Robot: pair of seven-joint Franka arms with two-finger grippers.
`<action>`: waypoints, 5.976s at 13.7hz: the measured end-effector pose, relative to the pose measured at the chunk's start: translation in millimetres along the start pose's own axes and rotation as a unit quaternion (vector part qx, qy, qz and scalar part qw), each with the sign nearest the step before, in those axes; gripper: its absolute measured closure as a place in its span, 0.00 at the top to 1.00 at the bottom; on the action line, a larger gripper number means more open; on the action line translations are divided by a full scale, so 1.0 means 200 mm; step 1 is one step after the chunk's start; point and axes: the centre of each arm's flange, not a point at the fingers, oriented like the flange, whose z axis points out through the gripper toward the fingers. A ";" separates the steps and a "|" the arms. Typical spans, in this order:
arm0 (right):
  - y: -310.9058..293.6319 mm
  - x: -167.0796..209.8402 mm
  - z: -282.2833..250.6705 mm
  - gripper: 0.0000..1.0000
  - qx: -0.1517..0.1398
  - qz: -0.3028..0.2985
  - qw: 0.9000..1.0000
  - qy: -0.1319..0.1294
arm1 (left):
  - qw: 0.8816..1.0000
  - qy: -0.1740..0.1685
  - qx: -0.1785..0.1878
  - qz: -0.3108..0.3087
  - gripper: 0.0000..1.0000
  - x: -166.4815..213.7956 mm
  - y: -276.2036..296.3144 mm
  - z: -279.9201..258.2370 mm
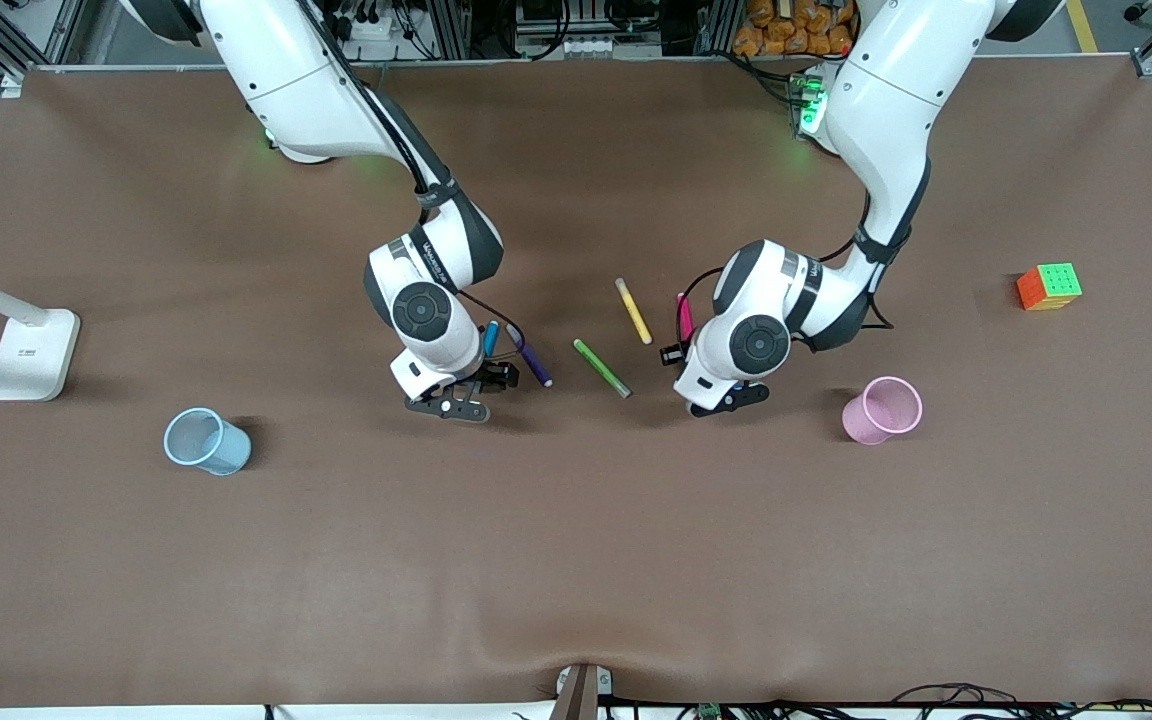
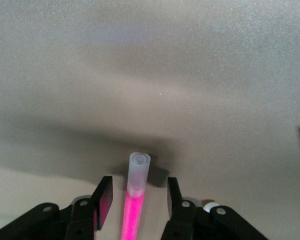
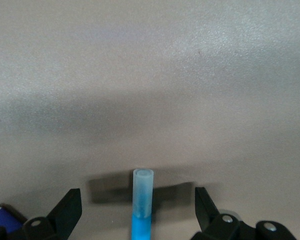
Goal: Place pink and blue markers in matching cups
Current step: 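Close the right gripper on the blue marker while the left gripper grasps pink, then carry the blue marker to the blue cup while the left gripper carries pink, then lower the blue marker into the blue cup while the left gripper lowers pink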
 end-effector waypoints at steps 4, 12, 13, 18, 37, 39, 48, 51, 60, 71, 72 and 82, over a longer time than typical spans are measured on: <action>0.00 0.00 0.00 0.93 0.000 0.000 1.000 0.000 | 1.000 -0.001 0.000 0.000 0.50 0.00 0.00 0.00; 0.00 0.02 -0.02 0.17 0.001 0.001 1.000 0.003 | 1.000 -0.003 0.003 -0.001 0.47 0.00 -0.01 0.02; 0.01 0.02 -0.02 0.17 0.001 -0.001 1.000 0.003 | 1.000 -0.003 0.003 -0.001 0.46 0.00 -0.01 0.03; 0.11 0.18 -0.19 0.17 0.014 -0.064 0.997 0.028 | 1.000 -0.003 0.003 0.001 0.28 0.00 -0.01 0.03; 1.15 0.64 -1.35 0.17 0.023 -0.373 0.917 0.140 | 0.996 0.071 -0.008 -0.057 0.17 0.21 -0.78 -1.44; 1.18 0.66 -1.38 0.17 0.044 -0.369 0.915 0.155 | 0.995 0.083 0.000 -0.059 0.17 0.22 -0.80 -1.48; 1.71 0.80 -1.39 0.17 0.099 -0.444 0.860 0.231 | 0.990 0.116 0.023 -0.079 0.17 0.27 -0.98 -1.61; 1.81 0.81 -1.39 0.17 0.102 -0.478 0.835 0.254 | 0.989 0.115 0.034 -0.082 0.17 0.26 -1.01 -1.63; 2.03 0.79 -1.14 0.17 0.143 -0.549 0.769 0.295 | 0.985 0.126 0.053 -0.105 0.17 0.26 -1.04 -1.64; 2.08 0.76 -0.80 0.17 0.175 -0.572 0.744 0.299 | 0.959 0.135 0.099 -0.229 0.17 0.31 -1.12 -1.55; 2.09 0.76 -0.78 0.17 0.178 -0.574 0.742 0.297 | 0.953 0.140 0.114 -0.245 0.17 0.33 -1.13 -1.51; 2.21 0.75 -0.65 0.17 0.191 -0.574 0.742 0.288 | 0.897 0.217 0.151 -0.354 0.17 0.55 -1.06 -1.32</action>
